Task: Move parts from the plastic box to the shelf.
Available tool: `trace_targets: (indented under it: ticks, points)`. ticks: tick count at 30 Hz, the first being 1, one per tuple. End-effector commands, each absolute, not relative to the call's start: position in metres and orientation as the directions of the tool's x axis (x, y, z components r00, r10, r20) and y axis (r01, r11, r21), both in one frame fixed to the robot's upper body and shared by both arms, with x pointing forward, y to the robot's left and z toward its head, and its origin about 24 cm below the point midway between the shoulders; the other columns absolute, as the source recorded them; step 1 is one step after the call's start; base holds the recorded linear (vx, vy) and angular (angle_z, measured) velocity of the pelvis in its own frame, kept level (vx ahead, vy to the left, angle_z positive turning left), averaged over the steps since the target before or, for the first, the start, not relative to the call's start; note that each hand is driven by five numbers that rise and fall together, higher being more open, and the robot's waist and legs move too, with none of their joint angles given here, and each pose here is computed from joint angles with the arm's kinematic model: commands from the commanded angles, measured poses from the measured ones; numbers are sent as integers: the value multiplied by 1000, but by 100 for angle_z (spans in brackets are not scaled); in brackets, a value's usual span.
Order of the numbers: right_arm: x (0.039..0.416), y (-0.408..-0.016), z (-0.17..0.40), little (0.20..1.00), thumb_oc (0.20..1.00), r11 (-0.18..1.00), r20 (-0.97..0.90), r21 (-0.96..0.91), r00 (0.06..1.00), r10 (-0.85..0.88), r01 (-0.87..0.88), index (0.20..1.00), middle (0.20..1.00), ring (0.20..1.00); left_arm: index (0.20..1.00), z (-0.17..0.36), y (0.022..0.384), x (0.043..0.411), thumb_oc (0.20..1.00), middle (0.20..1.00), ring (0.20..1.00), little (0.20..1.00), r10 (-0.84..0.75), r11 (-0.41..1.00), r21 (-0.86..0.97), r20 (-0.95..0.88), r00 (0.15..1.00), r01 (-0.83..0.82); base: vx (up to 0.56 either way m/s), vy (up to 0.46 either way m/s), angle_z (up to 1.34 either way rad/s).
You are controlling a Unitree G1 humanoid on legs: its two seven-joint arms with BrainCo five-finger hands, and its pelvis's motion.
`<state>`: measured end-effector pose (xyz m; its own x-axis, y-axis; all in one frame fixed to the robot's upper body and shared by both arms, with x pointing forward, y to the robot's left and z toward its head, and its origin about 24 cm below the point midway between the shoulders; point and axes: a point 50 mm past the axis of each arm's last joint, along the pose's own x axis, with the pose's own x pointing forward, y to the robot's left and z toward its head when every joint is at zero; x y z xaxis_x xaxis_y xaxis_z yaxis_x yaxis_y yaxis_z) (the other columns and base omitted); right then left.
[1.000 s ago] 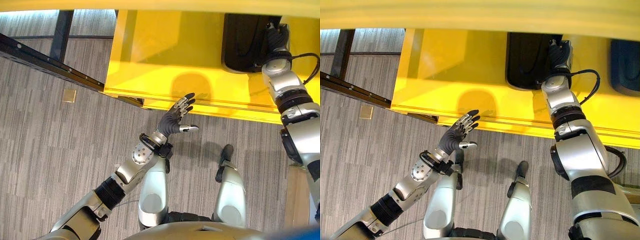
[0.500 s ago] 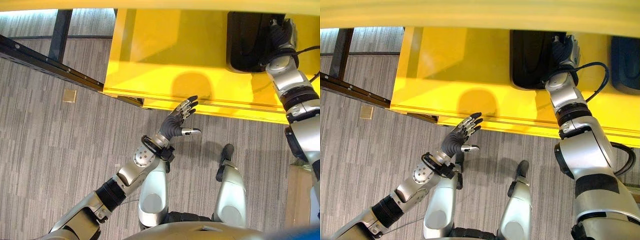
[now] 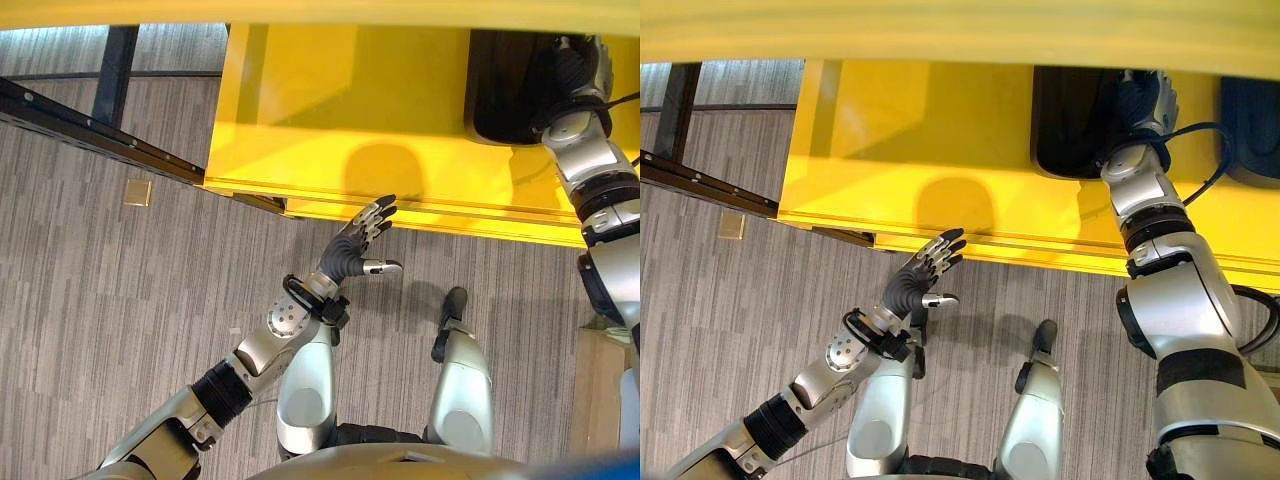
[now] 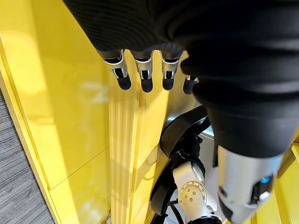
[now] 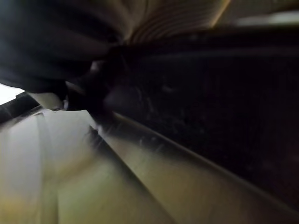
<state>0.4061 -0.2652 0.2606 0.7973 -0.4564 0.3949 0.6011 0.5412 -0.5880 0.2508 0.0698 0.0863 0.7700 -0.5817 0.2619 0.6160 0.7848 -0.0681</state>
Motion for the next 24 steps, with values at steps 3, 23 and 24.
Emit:
trace_targets:
  ticks: [3, 23, 24]
  points:
    - [396, -287, 281, 200, 200, 463, 450, -547, 712, -540, 697, 200, 200, 200, 1000, 103, 62, 237, 1000, 1000, 1000, 1000, -603, 734, -69, 391, 695, 676, 0, 0, 0]
    - [403, -271, 273, 200, 200, 477, 454, -599, 764, -458, 643, 200, 200, 200, 1000, 111, 63, 244, 1000, 1000, 1000, 1000, -564, 761, -66, 423, 709, 645, 0, 0, 0]
    - [403, -270, 275, 200, 200, 477, 460, -601, 766, -449, 641, 200, 200, 200, 1000, 111, 63, 244, 1000, 1000, 1000, 1000, -565, 761, -67, 422, 709, 646, 0, 0, 0]
